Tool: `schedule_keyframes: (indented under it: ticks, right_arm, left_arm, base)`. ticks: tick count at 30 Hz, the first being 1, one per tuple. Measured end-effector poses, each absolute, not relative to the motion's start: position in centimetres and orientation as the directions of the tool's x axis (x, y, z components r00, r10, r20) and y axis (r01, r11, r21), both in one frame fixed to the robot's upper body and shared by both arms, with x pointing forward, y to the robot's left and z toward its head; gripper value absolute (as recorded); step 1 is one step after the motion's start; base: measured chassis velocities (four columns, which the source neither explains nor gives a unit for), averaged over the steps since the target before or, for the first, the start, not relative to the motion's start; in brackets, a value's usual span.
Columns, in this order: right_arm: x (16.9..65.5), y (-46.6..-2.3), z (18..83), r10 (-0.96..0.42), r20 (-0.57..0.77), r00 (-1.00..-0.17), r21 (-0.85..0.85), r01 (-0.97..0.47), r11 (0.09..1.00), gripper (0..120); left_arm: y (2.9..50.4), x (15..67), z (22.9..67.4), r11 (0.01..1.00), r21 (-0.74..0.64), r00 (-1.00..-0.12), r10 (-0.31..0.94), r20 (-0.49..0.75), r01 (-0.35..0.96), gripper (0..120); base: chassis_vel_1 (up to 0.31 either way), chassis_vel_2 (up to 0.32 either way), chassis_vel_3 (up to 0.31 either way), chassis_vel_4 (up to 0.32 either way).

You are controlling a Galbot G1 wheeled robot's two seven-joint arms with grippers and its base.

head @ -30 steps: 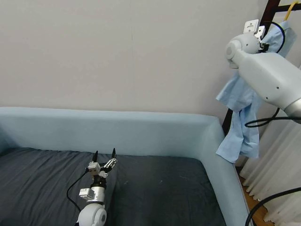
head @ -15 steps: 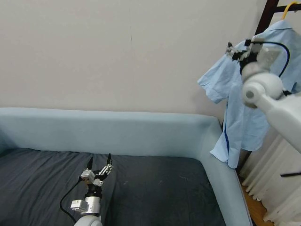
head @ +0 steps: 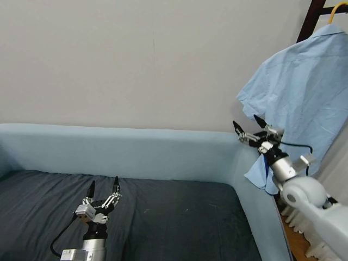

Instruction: Pick up the clothes from the sofa and hang them on the clothes hanger.

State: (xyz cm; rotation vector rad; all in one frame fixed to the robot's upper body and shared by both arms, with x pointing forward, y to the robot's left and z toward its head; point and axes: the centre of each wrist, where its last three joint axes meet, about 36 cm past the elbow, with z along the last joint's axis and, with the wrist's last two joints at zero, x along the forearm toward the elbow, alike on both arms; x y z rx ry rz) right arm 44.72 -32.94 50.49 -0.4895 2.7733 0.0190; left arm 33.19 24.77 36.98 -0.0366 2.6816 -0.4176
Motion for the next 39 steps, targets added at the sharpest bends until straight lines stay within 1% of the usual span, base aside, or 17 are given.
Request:
schedule_keyframes:
  ticks: [2, 3, 4, 6, 7, 11, 12, 15, 20, 39]
  right_arm:
    - [42.2, -32.2, 50.0, -0.229, -0.328, -0.917, -0.022, -0.235, 0.972, 100]
    - [42.2, -32.2, 50.0, -0.229, -0.328, -0.917, -0.022, -0.235, 0.972, 100]
    - [40.7, -31.9, 49.3, -0.181, -0.315, -0.932, -0.011, -0.187, 0.982, 100]
    - [38.6, -31.4, 47.6, -0.128, -0.284, -0.950, 0.002, -0.134, 0.991, 100]
    - [38.6, -31.4, 47.6, -0.128, -0.284, -0.950, 0.002, -0.134, 0.991, 100]
    - [34.3, -28.6, 44.6, -0.029, -0.196, -0.980, 0.016, -0.033, 0.999, 100]
    - [34.3, -28.6, 44.6, -0.029, -0.196, -0.980, 0.016, -0.033, 0.999, 100]
    - [32.5, -26.7, 44.1, -0.007, -0.180, -0.984, -0.003, -0.006, 1.000, 100]
    - [31.3, -24.8, 44.8, 0.037, -0.182, -0.983, 0.038, 0.031, 0.999, 100]
    - [31.6, -24.6, 44.9, 0.034, -0.185, -0.982, 0.047, 0.026, 0.999, 100]
  left_arm:
    - [24.5, 33.2, 37.2, 0.962, -0.273, -0.903, -0.090, -0.419, 0.031, 100]
    - [24.5, 33.2, 37.2, 0.962, -0.273, -0.903, -0.090, -0.419, 0.031, 100]
    - [24.3, 33.1, 37.4, 0.961, -0.275, -0.900, -0.097, -0.424, 0.026, 100]
    - [24.0, 32.8, 37.7, 0.957, -0.288, -0.904, -0.106, -0.414, 0.019, 100]
    - [24.0, 32.8, 37.7, 0.957, -0.288, -0.904, -0.106, -0.414, 0.019, 100]
    - [22.8, 31.0, 37.9, 0.948, -0.318, -0.939, -0.124, -0.322, -0.016, 100]
    - [22.8, 31.0, 37.9, 0.948, -0.318, -0.939, -0.124, -0.322, -0.016, 100]
    - [22.4, 29.6, 38.8, 0.946, -0.324, -0.951, -0.129, -0.281, -0.033, 100]
    - [22.8, 28.5, 40.5, 0.946, -0.319, -0.956, -0.145, -0.257, -0.058, 100]
    - [22.9, 28.5, 40.6, 0.946, -0.319, -0.956, -0.145, -0.255, -0.058, 100]
  base:
    - [0.000, 0.000, 0.000, 0.000]
    - [0.000, 0.000, 0.000, 0.000]
    - [0.000, 0.000, 0.000, 0.000]
    - [0.000, 0.000, 0.000, 0.000]
    - [0.000, 0.000, 0.000, 0.000]
    - [0.000, 0.000, 0.000, 0.000]
    - [0.000, 0.000, 0.000, 0.000]
    - [0.000, 0.000, 0.000, 0.000]
    - [0.000, 0.000, 0.000, 0.000]
    - [0.000, 0.000, 0.000, 0.000]
